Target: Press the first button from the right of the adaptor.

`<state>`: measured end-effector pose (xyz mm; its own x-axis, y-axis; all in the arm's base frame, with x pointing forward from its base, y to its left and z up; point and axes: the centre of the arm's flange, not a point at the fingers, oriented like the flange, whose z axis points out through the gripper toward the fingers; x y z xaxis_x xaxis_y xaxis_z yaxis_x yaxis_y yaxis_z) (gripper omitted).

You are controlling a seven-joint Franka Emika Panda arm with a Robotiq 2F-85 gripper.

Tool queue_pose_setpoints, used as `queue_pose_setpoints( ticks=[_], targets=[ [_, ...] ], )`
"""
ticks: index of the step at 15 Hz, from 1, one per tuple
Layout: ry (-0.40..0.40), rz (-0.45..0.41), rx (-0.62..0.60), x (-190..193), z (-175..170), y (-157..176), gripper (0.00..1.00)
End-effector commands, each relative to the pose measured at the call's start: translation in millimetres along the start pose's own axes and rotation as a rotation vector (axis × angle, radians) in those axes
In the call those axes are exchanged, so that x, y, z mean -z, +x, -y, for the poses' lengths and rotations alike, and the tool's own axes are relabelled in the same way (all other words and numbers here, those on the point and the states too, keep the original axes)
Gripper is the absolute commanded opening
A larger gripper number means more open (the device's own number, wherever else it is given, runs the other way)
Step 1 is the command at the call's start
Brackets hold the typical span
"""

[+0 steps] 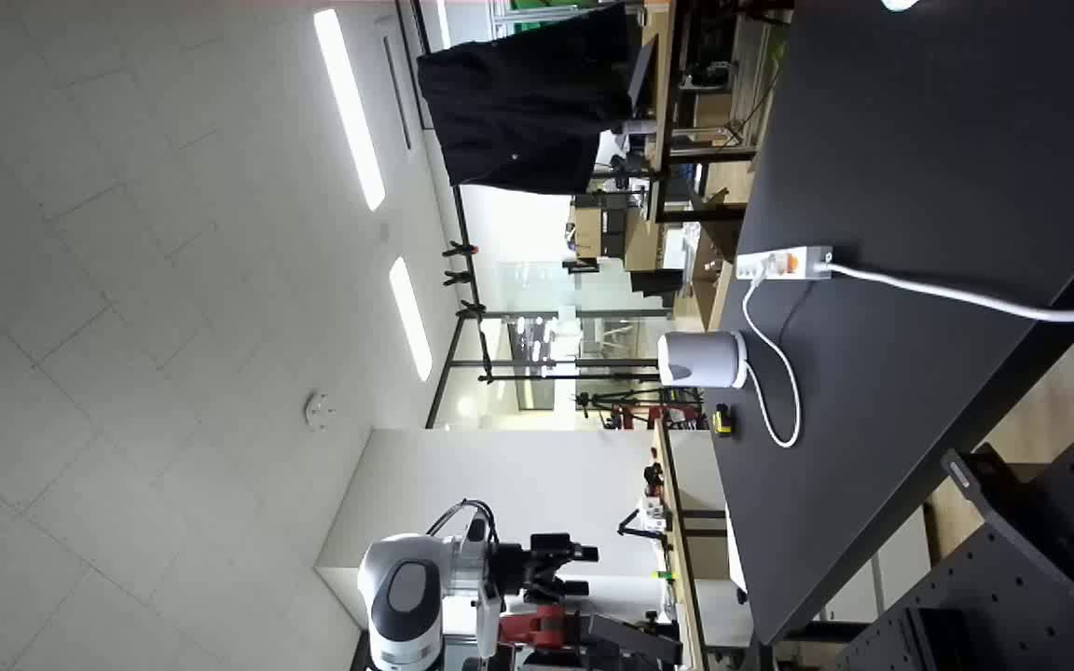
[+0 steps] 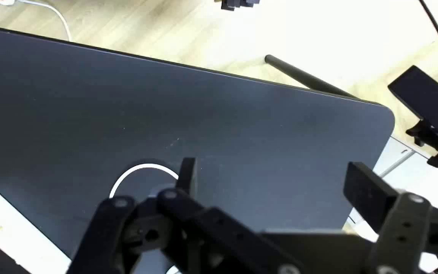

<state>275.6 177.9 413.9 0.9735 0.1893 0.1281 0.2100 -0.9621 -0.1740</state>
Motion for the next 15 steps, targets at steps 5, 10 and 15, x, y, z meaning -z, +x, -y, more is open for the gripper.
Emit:
queue_pose_setpoints(
  ticks=[5, 10, 15],
  targets=[
    [-0.002, 0.011, -0.002, -3.3, -0.6, 0.0, 1.0],
    [-0.002, 0.012, -0.002, -3.6, -0.7, 0.1, 1.0],
    [-0.008, 0.009, -0.006, -3.1, -4.5, 5.0, 1.0]
  ],
)
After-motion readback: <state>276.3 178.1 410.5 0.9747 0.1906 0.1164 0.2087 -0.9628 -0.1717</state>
